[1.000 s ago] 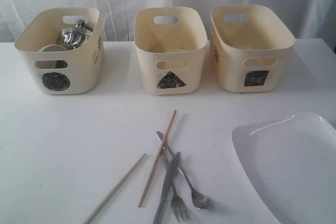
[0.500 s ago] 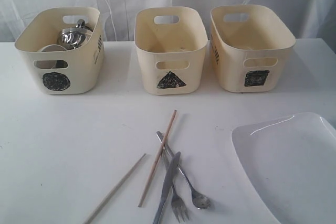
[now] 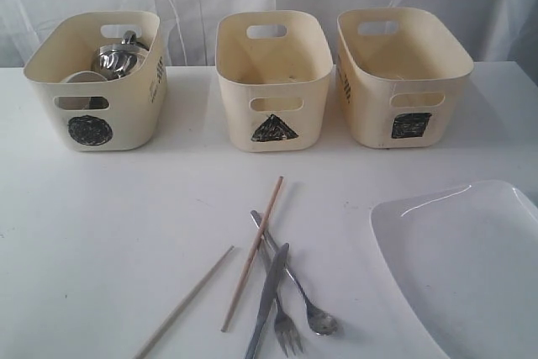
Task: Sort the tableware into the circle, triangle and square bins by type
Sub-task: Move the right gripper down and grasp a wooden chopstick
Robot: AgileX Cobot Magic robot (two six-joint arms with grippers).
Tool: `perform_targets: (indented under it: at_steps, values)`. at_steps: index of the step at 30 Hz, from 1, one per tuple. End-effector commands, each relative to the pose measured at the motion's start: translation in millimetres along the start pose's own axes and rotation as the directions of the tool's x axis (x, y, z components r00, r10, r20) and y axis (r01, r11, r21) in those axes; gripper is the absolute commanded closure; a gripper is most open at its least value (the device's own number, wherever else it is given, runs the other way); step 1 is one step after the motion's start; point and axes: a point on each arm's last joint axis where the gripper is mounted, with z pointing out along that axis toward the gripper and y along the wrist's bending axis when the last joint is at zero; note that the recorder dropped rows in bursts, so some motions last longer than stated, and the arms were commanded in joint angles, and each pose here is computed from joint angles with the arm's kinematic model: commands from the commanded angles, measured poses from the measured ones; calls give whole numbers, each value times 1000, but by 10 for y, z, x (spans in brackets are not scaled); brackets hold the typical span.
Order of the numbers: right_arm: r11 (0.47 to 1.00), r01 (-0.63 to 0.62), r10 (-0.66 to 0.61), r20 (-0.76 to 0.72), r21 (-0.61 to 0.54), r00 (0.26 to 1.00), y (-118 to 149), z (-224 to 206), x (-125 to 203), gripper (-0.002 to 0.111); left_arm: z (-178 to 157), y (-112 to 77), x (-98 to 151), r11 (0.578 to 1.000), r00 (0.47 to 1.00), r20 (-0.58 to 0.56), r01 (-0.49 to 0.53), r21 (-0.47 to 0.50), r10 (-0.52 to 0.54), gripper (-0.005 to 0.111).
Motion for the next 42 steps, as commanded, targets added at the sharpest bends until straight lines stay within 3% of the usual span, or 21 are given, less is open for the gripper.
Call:
perform_targets:
  at_steps: [1,3,5,7,8,9,12,13,14,16,17,19,21,25,29,34,38,42]
  values:
    - [850,-231,433,-377,473,819,-328,244,624,108,9,-14,36,1000,1000,-18,9,17,-9,107]
    - [763,-156,536,-477,628,696,-412,191,856,108,9,-14,36,1000,1000,-18,9,17,-9,107]
    - [679,20,598,-569,733,565,-506,77,1068,108,9,-14,36,1000,1000,-18,9,17,-9,107]
    - [605,171,658,-609,778,442,-564,-37,1221,108,9,-14,36,1000,1000,-18,9,17,-9,107]
    - [595,241,663,-638,767,393,-582,-86,1260,108,9,-14,36,1000,1000,-18,9,17,-9,107]
    - [631,295,628,-695,718,349,-599,-97,1303,108,9,-14,36,1000,1000,-18,9,17,-9,107]
    - [833,336,402,-898,439,177,-519,-102,1389,108,9,-14,36,1000,1000,-18,9,17,-9,107]
    - [905,269,311,-945,328,105,-414,-103,1427,108,9,-14,36,1000,1000,-18,9,17,-9,107]
    - [943,197,258,-964,267,69,-318,-101,1448,108,9,-14,36,1000,1000,-18,9,17,-9,107]
    - [989,-32,146,-989,146,7,-10,-109,1507,108,9,-14,36,1000,1000,-18,9,17,-9,107]
    - [982,-151,111,-994,111,-7,154,-116,1518,108,9,-14,36,1000,1000,-18,9,17,-9,107]
    - [945,-326,9,-1000,0,27,488,-125,1545,108,9,-14,36,1000,1000,-18,9,17,-9,107]
    - [916,-394,-56,-996,-79,70,749,-153,1605,108,9,-14,36,1000,1000,-18,9,17,-9,107]
    - [912,-369,-118,-977,-178,178,1037,-186,1735,108,9,-14,36,1000,1000,-18,9,17,-9,107]
    - [916,-345,-84,-941,-202,328,1123,-88,1751,108,9,-14,36,1000,1000,-18,9,17,-9,107]
    - [932,-310,27,-821,-185,571,1095,156,1643,108,9,-14,36,1000,1000,-18,9,17,-9,107]
    - [937,-300,50,-779,-181,625,1083,210,1607,108,9,-14,36,1000,1000,-18,9,17,-9,107]
    - [936,-302,48,-784,-181,619,1084,205,1611,108,9,-14,36,1000,1000,-18,9,17,-9,107]
